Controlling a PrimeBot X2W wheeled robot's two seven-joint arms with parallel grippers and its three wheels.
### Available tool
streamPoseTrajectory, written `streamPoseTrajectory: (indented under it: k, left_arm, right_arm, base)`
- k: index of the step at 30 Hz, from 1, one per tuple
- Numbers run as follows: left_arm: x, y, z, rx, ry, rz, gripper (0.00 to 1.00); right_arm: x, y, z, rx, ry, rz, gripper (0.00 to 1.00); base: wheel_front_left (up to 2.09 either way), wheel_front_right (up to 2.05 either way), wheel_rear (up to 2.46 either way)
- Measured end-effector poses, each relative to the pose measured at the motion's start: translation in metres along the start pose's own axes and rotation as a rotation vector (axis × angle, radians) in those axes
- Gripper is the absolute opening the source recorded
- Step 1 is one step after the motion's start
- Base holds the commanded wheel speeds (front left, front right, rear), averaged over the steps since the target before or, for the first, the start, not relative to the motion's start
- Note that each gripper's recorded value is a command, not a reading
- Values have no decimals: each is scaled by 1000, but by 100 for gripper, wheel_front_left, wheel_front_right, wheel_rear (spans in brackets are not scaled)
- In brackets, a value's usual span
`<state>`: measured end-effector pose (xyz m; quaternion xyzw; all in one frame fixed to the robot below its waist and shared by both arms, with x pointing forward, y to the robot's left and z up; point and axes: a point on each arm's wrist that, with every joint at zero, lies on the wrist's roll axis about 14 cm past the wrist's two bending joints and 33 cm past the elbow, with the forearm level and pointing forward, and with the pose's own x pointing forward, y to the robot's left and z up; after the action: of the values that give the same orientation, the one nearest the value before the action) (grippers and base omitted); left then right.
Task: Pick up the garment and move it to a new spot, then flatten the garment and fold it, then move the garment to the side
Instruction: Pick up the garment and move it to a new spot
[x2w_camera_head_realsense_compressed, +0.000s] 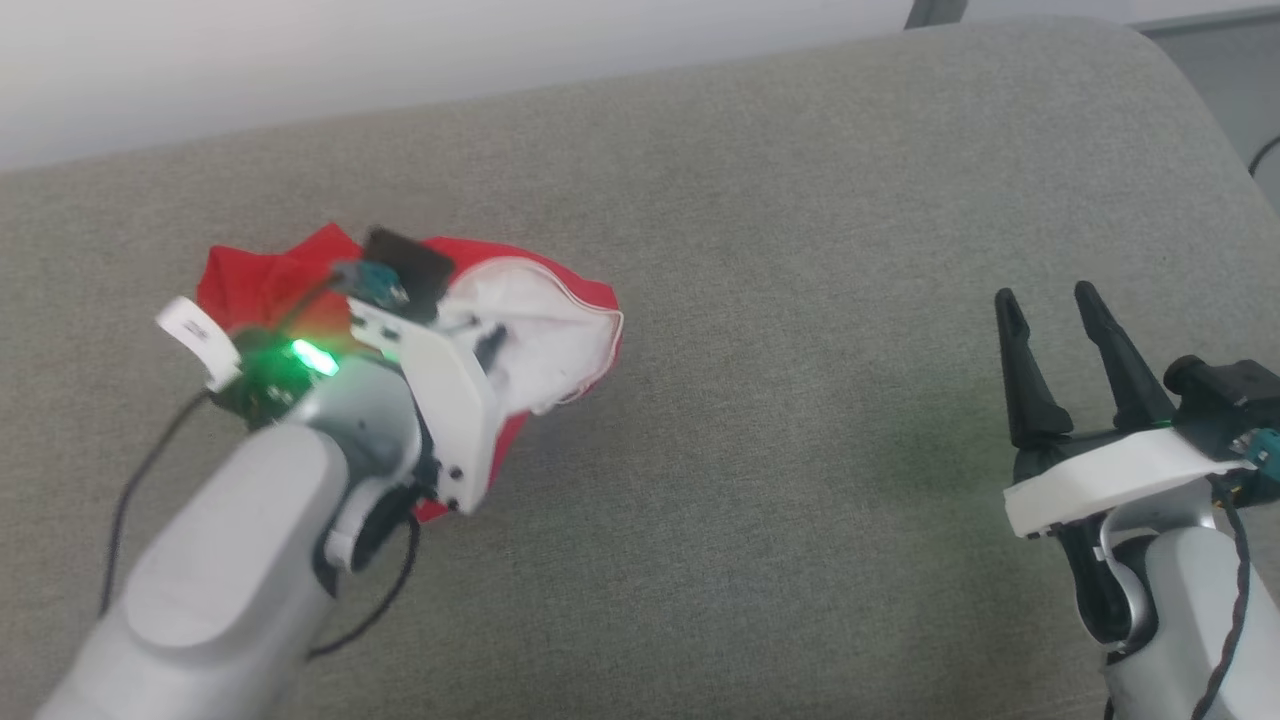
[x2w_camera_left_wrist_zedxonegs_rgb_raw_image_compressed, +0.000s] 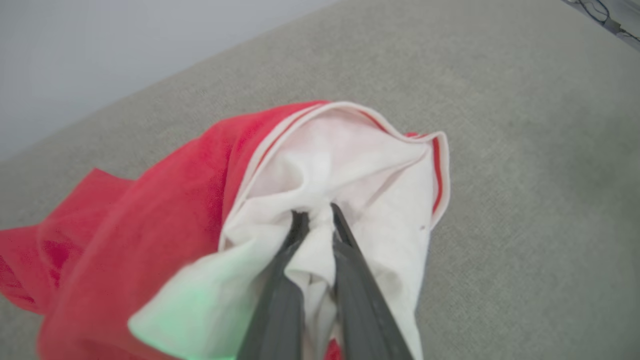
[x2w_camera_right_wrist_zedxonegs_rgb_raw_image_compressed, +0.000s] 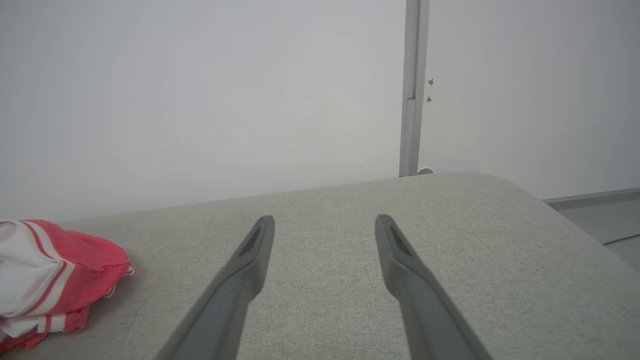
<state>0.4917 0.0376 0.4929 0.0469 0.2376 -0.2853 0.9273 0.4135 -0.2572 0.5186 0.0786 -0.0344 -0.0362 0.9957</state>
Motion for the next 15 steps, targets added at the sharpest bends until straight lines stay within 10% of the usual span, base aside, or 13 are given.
streamPoseTrajectory:
  k: [13, 15]
  left_arm:
    - [29, -18, -96, -67, 233, -35, 0]
    - [30, -17, -97, -65, 235, -38, 20]
  right_arm:
    - [5, 9, -16, 16, 33, 20, 100]
    - [5, 9, -17, 17, 34, 22, 100]
  base:
    - [0, 0, 0]
    - [0, 0, 0]
